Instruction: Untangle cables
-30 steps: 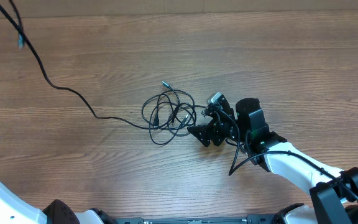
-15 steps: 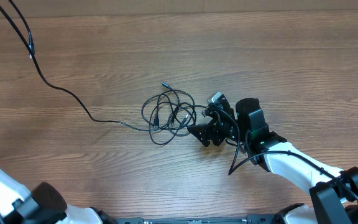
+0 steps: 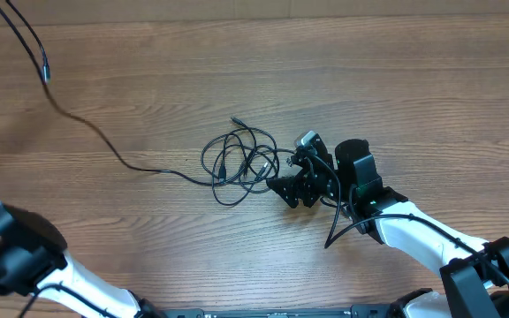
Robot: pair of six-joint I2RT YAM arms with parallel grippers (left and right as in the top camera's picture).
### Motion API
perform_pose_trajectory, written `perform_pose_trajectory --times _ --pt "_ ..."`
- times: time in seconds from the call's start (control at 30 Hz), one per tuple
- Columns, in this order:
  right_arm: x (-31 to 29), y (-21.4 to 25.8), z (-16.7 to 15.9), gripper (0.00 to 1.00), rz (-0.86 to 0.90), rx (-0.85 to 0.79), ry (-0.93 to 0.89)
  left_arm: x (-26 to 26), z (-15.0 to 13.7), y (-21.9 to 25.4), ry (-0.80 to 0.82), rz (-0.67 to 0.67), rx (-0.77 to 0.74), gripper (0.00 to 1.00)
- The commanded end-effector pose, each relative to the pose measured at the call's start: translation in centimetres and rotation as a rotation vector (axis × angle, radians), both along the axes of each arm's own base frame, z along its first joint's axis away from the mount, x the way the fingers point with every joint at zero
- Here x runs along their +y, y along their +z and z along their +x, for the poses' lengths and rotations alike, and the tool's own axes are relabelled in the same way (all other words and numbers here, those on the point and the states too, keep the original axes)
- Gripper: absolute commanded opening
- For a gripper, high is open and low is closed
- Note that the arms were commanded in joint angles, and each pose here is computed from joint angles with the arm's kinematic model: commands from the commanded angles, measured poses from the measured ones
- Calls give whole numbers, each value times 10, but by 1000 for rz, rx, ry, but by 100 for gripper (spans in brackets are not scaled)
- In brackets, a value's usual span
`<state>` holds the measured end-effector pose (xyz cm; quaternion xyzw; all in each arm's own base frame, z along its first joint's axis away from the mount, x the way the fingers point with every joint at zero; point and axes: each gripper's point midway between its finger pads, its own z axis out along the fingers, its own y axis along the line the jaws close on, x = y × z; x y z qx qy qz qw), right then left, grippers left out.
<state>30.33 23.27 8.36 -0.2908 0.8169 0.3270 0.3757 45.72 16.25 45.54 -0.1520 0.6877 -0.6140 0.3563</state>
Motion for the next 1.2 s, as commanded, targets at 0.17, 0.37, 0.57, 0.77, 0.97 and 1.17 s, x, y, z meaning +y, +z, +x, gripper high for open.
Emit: perform_pose_trajectory --times 0.17,0.37,0.57,0.77,0.97,1.17 --pt "3 3 3 88 12 4 -15 8 47 -72 -47 -79 100 82" --pt "3 3 3 88 11 4 -15 14 76 -112 0 -167 203 100" --pt "3 3 3 88 12 4 -15 34 95 -125 171 -218 269 100" --pt "3 3 4 88 11 3 -16 50 105 -159 322 -181 350 100" --pt "2 3 4 88 10 3 -18 58 93 -223 445 22 498 100" --pt "2 3 4 89 10 3 -18 88 33 -313 617 451 876 100"
